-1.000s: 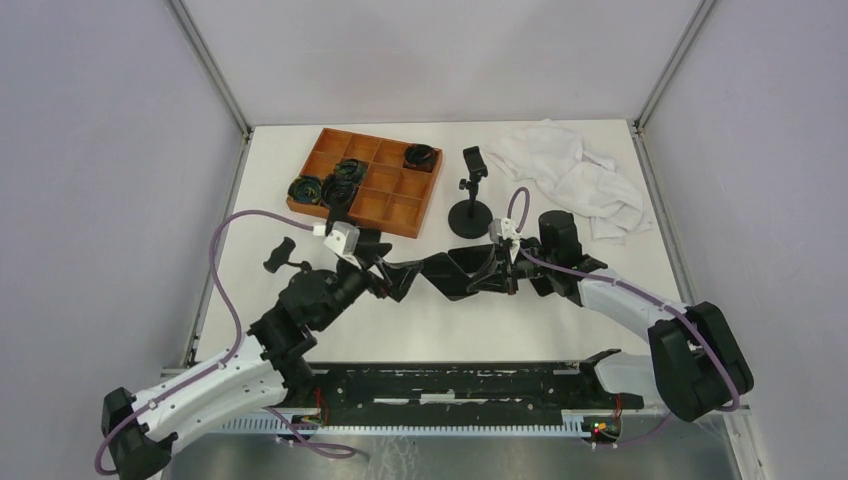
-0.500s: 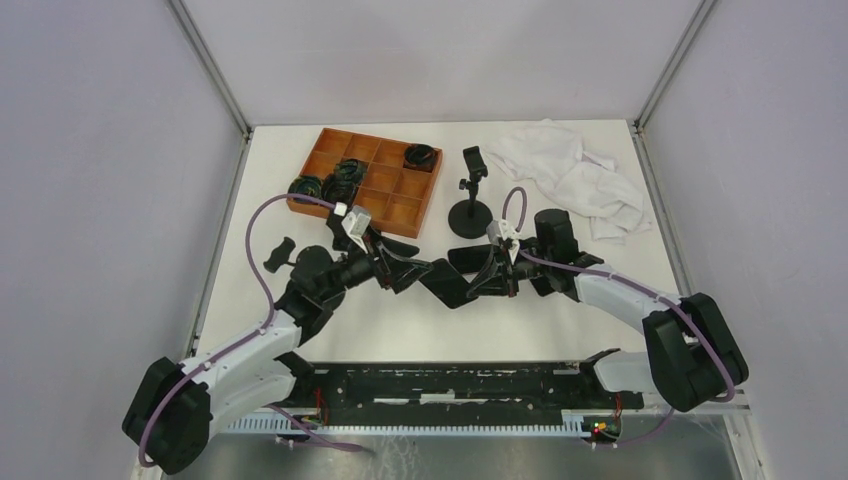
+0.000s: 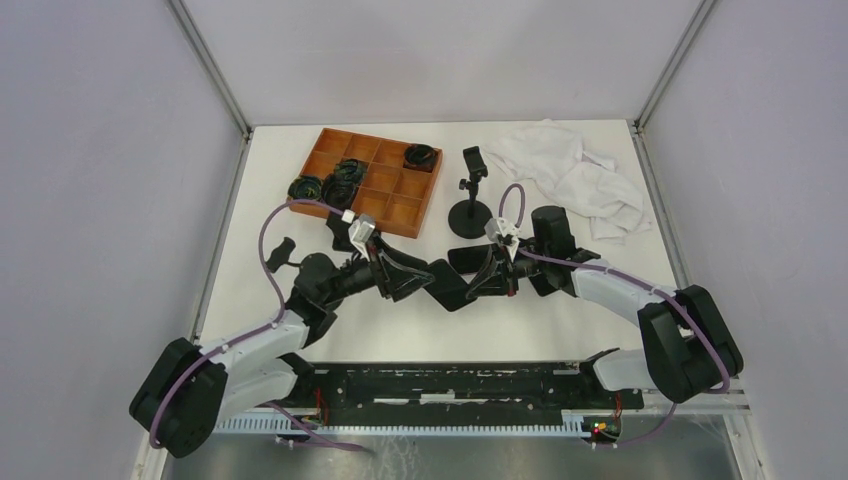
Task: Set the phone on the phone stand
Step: Pick up the phone at the center of the board, then place the phone on the phone stand.
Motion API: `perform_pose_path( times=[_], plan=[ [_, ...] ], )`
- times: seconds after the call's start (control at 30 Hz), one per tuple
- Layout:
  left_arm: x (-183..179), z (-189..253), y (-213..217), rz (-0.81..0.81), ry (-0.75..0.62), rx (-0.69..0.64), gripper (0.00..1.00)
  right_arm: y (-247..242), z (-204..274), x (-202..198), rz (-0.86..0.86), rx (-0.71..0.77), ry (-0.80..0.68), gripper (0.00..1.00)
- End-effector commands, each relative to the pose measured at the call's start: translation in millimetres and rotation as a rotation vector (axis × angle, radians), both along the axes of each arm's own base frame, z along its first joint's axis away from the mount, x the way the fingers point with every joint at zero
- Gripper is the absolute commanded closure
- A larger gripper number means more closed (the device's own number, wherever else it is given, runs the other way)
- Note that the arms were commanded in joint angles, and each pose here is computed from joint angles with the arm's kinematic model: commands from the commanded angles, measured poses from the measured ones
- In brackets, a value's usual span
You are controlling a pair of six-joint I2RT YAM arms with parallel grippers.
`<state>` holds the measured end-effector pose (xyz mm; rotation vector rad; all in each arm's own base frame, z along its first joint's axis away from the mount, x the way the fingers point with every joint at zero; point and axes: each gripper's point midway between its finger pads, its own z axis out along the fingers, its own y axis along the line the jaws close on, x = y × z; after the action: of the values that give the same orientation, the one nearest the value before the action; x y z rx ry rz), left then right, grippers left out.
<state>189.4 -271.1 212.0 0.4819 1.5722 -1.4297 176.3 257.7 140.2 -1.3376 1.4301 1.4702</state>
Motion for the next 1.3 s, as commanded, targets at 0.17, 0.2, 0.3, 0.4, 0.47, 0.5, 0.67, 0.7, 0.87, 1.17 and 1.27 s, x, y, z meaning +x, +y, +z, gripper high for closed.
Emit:
perform_pose_path(
  times=[0.17, 0.2, 0.3, 0.4, 0.47, 0.5, 0.67, 0.7, 0.87, 1.17, 1.27],
  plan=[
    [-8, 8, -14, -0.099, 0.018, -0.072, 0.59, 3, 24, 5, 0.048, 0.063, -0.048, 1.00],
    [-8, 7, -15, -0.103, 0.023, -0.074, 0.67, 3, 24, 5, 0.048, 0.063, -0.049, 1.00],
    [-6, 8, -18, -0.109, 0.031, -0.075, 0.94, 3, 24, 6, 0.045, 0.061, -0.050, 1.00],
    [-3, 9, -18, -0.098, 0.021, -0.044, 0.98, 4, 22, 8, 0.027, 0.050, -0.052, 0.89],
    [7, 6, -16, -0.047, 0.007, 0.023, 0.98, 3, 21, 10, 0.011, 0.041, -0.057, 0.63],
    [14, 5, -12, 0.002, -0.003, 0.071, 0.98, 3, 21, 11, 0.006, 0.041, -0.068, 0.48],
    [48, 14, 34, 0.308, -0.051, 0.339, 0.98, -2, 20, 20, -0.050, 0.013, -0.121, 0.08],
    [53, 23, 46, 0.368, -0.076, 0.381, 0.98, -4, 20, 23, -0.066, 0.009, -0.127, 0.07],
    [70, 43, 116, 0.662, -0.135, 0.602, 0.98, -12, 18, 35, -0.125, -0.009, -0.145, 0.05],
    [114, 37, 190, 0.913, -0.078, 0.691, 0.98, -13, 9, 37, -0.149, -0.025, -0.137, 0.05],
    [129, 41, 201, 0.960, -0.057, 0.644, 0.98, -13, 9, 37, -0.149, -0.025, -0.140, 0.05]
  ],
)
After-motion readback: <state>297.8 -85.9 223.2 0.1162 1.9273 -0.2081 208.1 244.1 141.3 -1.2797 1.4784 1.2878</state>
